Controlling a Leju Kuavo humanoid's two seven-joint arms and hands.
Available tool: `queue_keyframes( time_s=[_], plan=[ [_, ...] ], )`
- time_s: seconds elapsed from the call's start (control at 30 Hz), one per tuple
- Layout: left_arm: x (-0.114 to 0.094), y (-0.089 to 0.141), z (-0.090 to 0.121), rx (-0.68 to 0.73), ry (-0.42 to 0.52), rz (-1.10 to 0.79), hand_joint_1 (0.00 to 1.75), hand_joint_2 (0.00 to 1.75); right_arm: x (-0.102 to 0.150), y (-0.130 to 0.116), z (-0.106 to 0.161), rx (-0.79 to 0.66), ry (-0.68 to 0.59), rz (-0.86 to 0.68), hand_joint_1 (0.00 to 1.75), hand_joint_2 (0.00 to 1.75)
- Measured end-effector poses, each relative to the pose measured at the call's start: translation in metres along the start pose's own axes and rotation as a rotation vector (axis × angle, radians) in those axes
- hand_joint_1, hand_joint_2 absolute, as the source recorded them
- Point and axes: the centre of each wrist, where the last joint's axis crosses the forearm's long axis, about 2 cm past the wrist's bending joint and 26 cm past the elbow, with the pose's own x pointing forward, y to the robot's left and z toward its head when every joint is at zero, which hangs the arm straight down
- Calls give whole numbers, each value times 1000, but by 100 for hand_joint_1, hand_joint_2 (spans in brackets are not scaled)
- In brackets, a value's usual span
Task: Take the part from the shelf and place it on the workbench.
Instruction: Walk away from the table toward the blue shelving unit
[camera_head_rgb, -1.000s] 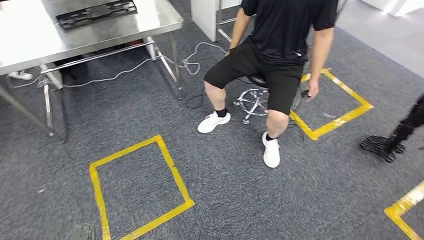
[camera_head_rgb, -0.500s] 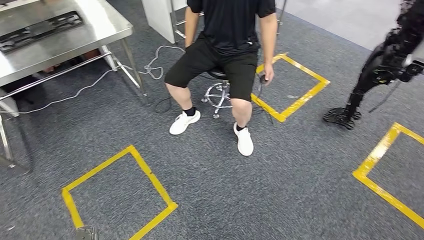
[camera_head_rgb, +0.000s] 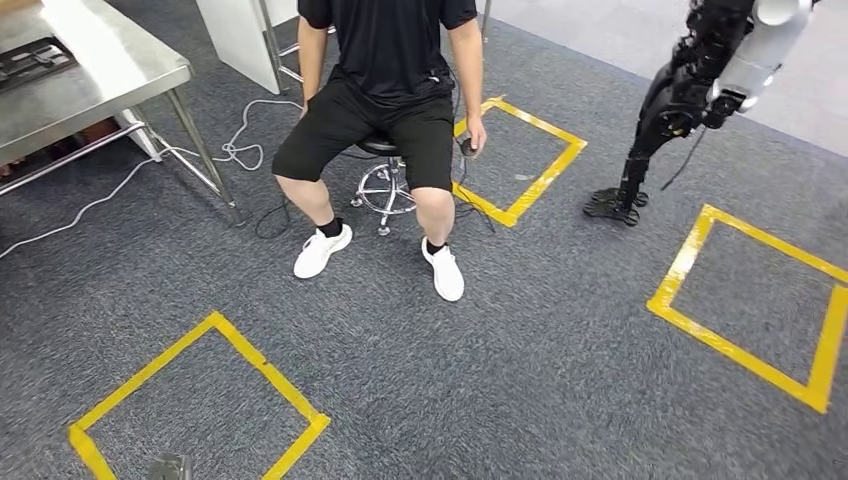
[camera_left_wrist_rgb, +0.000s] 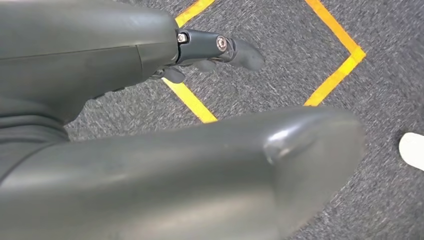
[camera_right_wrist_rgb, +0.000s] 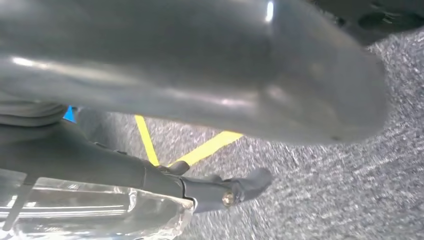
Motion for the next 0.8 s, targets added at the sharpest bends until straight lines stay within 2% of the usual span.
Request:
queue_keyframes(
  time_s=[0.3,0.43,0.63,0.8],
  plan=[
    [0,-1,1,-18,8,-14,0,0,2,-4,-1,-18,-12,-16,0,0],
    [0,-3,1,-74,34,5,0,0,0,-6,-1,-22,-1,-63,0,0],
    [-16,-1,13,-263,216,52,0,0,-3,-6,-1,6,15,-91,0,0],
    [-24,7,18,-298,300,10,0,0,-4,-7,-1,7,17,-91,0,0]
  ],
)
